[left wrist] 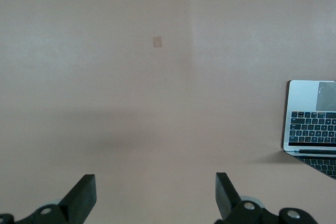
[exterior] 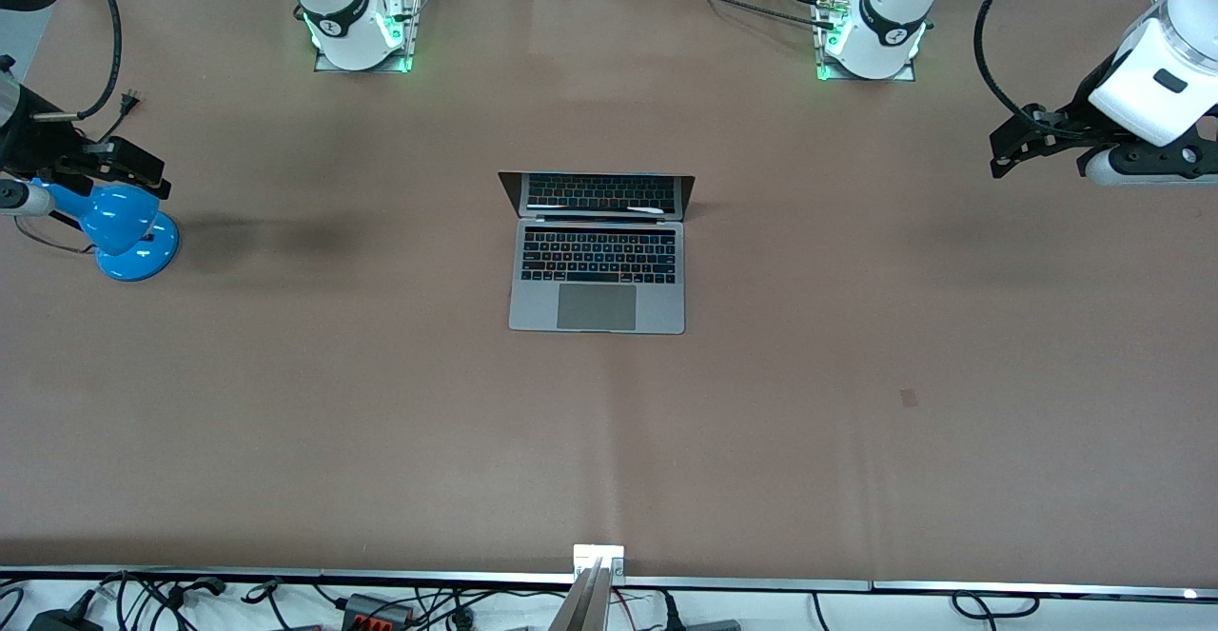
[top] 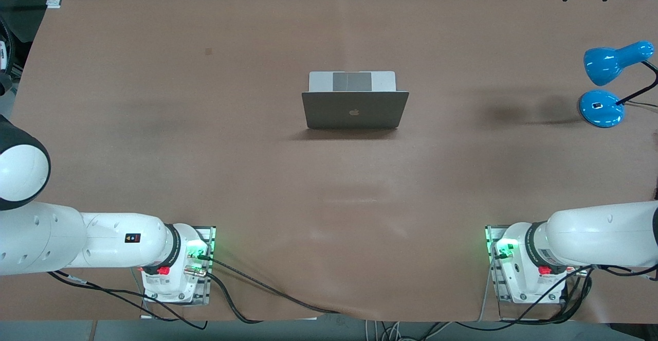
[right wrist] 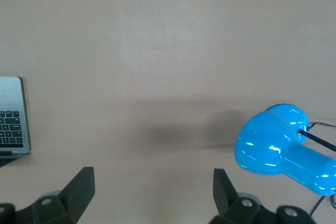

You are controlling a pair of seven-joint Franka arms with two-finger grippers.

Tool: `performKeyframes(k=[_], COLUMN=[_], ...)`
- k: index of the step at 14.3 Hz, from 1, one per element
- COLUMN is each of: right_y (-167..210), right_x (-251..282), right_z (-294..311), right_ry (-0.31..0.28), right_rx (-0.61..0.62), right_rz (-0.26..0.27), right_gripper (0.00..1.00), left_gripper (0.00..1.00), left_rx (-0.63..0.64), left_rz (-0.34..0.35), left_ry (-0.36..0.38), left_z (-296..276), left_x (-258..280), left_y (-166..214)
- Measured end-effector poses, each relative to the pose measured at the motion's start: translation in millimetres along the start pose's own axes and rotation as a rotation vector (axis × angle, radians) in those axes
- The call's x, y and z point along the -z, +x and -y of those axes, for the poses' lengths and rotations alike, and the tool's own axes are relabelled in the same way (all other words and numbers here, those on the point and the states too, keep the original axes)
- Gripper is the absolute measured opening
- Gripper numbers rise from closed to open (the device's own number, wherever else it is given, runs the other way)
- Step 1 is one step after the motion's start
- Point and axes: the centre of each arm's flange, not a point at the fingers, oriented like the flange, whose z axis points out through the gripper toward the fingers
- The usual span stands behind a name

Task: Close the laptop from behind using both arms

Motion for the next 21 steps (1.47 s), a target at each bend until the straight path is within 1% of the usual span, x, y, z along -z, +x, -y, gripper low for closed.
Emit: performKeyframes(k=[1, 2, 3, 4, 5, 6, 8, 9, 10, 12, 13, 15, 17, 18, 19, 20, 21], right_y=[-0.1, -0.1, -0.1, -0.1, -0.1, -0.2, -0.4, -0.6, -1.0, -2.0, -3.0, -4.8, -5.0, -5.8, -6.8, -7.7, -8.3], right_x=[-0.3, -0.7, -0.9, -1.0, -1.2, -1.7, -2.8, -3.2, -3.9, -6.0, -8.3, -14.9, -23.0, -28.2, -33.7, -38.6, -43.0], right_z=[0.0, 0.1, 0.2, 0.9, 2.0, 3.2, 4.3, 4.8, 5.9, 10.4, 13.5, 18.8, 25.6, 33.8, 46.1, 62.2, 77.5], right_ry=[0.0, 0.0, 0.0, 0.0, 0.0, 0.0, 0.001, 0.002, 0.003, 0.007, 0.02, 0.05, 0.059, 0.061, 0.071, 0.099, 0.13], right_rx=[0.0, 0.0, 0.0, 0.002, 0.004, 0.006, 0.007, 0.008, 0.01, 0.016, 0.018, 0.019, 0.028, 0.042, 0.062, 0.074, 0.075], right_rz=[0.001, 0.001, 0.002, 0.002, 0.003, 0.004, 0.006, 0.008, 0.013, 0.024, 0.035, 0.065, 0.094, 0.117, 0.14, 0.159, 0.175], right_gripper=[1.0, 0.92, 0.92, 0.88, 0.81, 0.64, 0.45, 0.37, 0.23, 0.04, 0.01, 0.01, 0.01, 0.01, 0.01, 0.01, 0.01], left_gripper=[1.0, 1.0, 1.0, 1.0, 1.0, 1.0, 1.0, 1.0, 1.0, 1.0, 1.0, 1.0, 0.99, 0.97, 0.87, 0.76, 0.66], left_rx=[0.0, 0.0, 0.0, 0.0, 0.0, 0.0, -0.002, -0.002, -0.003, -0.006, -0.007, -0.011, -0.018, -0.02, -0.029, -0.048, -0.072], left_rz=[0.0, 0.0, 0.002, 0.009, 0.02, 0.032, 0.064, 0.09, 0.112, 0.132, 0.144, 0.172, 0.191, 0.204, 0.235, 0.283, 0.35], left_ry=[0.0, 0.0, 0.0, 0.0, 0.001, 0.001, 0.003, 0.005, 0.007, 0.008, 0.009, 0.01, 0.01, 0.01, 0.013, 0.017, 0.023], left_z=[0.0, 0.0, 0.1, 0.0, 0.0, -0.3, -0.9, -1.0, -1.4, -2.9, -3.2, -4.0, -6.7, -7.4, -7.7, -9.1, -13.3], left_x=[0.1, 0.1, -0.4, -2.9, -7.7, -13.8, -27.5, -34.9, -40.4, -46.0, -50.2, -64.5, -75.8, -80.2, -84.8, -89.3, -94.2], left_y=[-0.1, -0.1, 0.1, 0.9, 3.2, 6.4, 12.0, 13.2, 13.6, 14.4, 15.5, 21.4, 26.5, 27.4, 25.4, 20.2, 11.6])
